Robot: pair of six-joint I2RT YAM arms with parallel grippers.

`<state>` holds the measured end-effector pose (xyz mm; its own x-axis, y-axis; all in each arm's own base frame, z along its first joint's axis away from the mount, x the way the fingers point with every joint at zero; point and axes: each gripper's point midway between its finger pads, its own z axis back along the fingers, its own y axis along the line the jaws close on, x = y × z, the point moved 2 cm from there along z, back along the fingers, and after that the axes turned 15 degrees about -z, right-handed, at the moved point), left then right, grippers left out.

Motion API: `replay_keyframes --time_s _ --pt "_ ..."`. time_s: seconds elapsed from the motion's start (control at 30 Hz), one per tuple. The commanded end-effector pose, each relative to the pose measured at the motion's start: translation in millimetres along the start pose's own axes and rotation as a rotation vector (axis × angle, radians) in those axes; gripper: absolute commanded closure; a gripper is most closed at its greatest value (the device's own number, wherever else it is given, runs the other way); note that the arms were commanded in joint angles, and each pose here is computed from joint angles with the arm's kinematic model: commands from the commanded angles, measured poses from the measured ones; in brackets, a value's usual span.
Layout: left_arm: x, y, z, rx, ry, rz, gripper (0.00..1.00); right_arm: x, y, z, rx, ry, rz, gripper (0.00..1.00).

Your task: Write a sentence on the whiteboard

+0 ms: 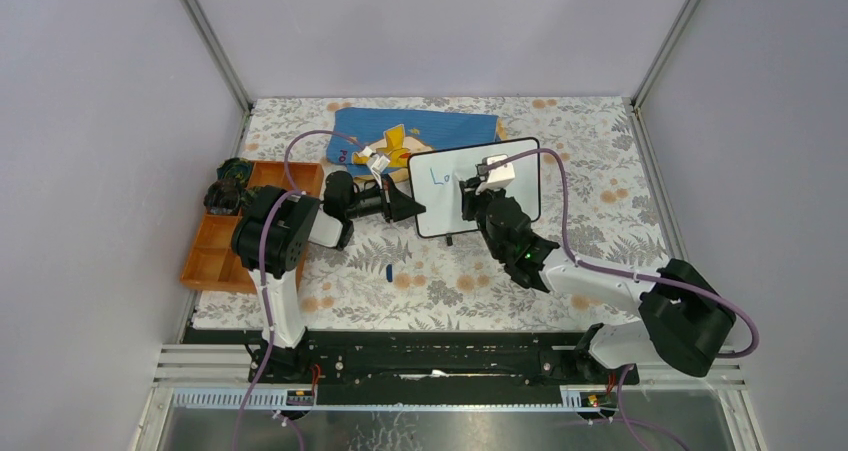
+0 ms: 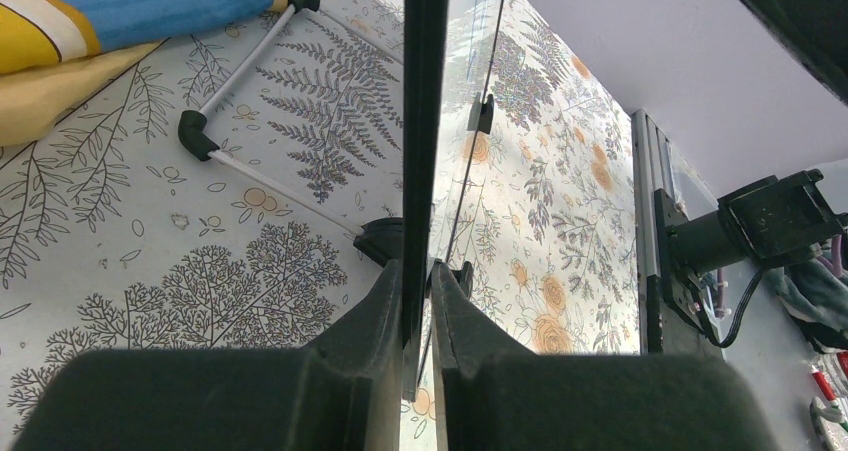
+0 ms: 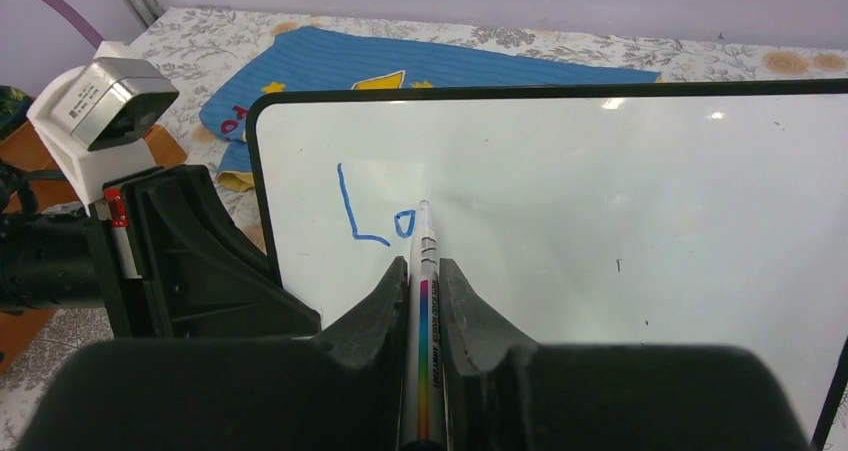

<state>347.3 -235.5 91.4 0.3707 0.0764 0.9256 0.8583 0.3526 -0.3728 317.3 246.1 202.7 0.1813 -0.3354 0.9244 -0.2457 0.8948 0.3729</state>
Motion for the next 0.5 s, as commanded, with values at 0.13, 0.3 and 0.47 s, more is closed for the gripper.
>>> replay_keyframes --time_s 0.13,0.3,0.47 --pt "-21.4 -0.3 -0.1 0.015 0.068 0.049 1.0 15.2 14.2 -10.5 0.037 -0.043 -0.045 1.0" --pt "-22.2 -0.1 -0.1 0.016 0.069 0.05 1.0 16.9 15.2 -12.3 0.033 -0.055 -0.051 1.0" --pt "-22.0 -0.4 -0.1 0.015 0.07 0.05 1.0 16.6 15.0 -15.0 0.026 -0.057 -0.047 1.0"
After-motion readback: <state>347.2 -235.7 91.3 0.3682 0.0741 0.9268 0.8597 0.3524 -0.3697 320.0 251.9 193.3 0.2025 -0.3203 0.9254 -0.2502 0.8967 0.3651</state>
